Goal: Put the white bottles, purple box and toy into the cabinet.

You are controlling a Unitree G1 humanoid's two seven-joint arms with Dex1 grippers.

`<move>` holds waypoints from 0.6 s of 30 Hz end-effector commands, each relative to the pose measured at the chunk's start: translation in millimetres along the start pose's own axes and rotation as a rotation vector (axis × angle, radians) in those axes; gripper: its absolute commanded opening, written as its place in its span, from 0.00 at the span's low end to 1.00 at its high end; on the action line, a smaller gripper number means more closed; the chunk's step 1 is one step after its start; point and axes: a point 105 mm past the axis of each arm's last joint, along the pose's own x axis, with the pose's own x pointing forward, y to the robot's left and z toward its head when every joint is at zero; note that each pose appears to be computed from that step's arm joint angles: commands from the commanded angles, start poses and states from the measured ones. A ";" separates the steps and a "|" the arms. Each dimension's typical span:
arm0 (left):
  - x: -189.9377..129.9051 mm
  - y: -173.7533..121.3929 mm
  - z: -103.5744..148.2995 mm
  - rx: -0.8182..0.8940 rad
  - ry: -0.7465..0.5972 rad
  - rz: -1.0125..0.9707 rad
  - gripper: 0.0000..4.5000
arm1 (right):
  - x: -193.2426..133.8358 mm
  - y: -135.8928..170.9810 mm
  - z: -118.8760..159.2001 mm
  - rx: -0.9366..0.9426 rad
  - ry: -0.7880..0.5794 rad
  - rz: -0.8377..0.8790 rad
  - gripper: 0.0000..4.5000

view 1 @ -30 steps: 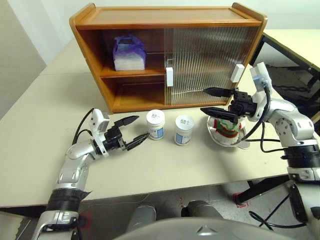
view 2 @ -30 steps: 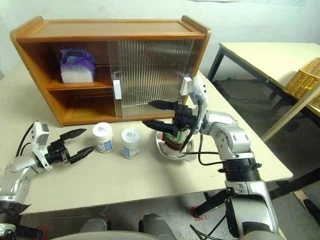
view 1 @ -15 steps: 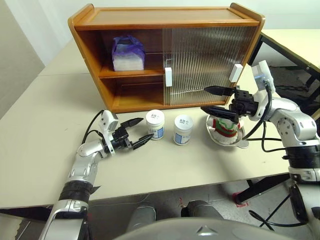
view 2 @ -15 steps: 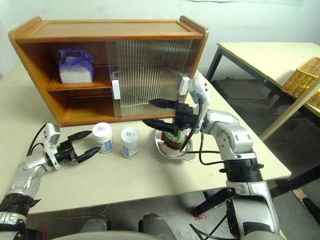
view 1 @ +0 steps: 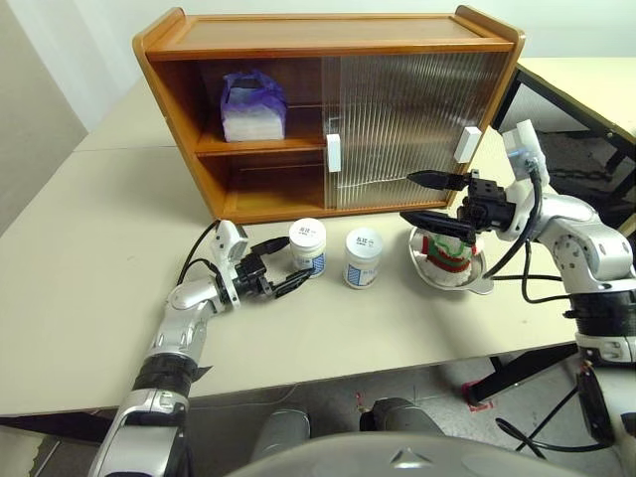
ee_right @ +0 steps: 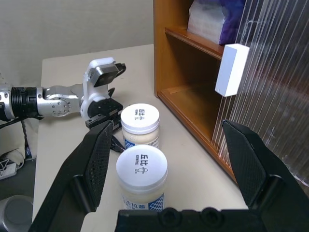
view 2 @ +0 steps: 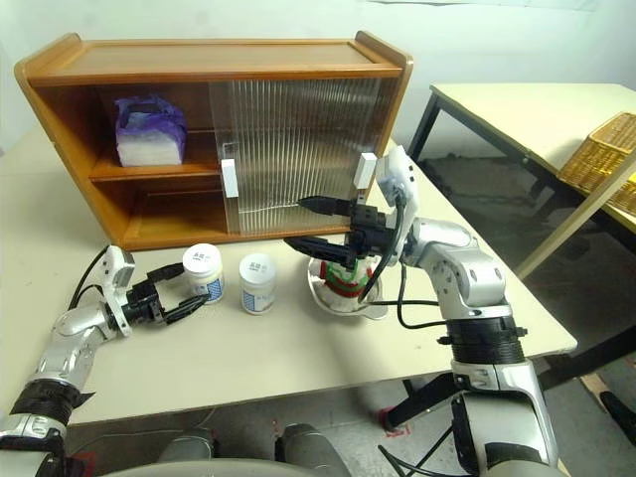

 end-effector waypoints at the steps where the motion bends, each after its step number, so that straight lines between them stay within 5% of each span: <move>1: 2.1 -0.2 -1.0 0.007 0.003 -0.007 1.00 | -2.4 -0.4 0.5 -0.003 0.004 -0.012 1.00; 4: 2.5 0.9 -1.7 -0.001 0.004 -0.002 1.00 | -2.4 -0.8 -0.2 -0.003 0.005 -0.014 1.00; 9: 4.4 1.8 -0.9 -0.011 -0.003 0.002 0.68 | -2.8 -1.6 -1.1 -0.002 0.005 -0.014 1.00; 18: 1.2 5.8 5.1 -0.009 -0.035 0.038 0.68 | -1.2 -1.2 -2.5 0.000 0.003 -0.005 1.00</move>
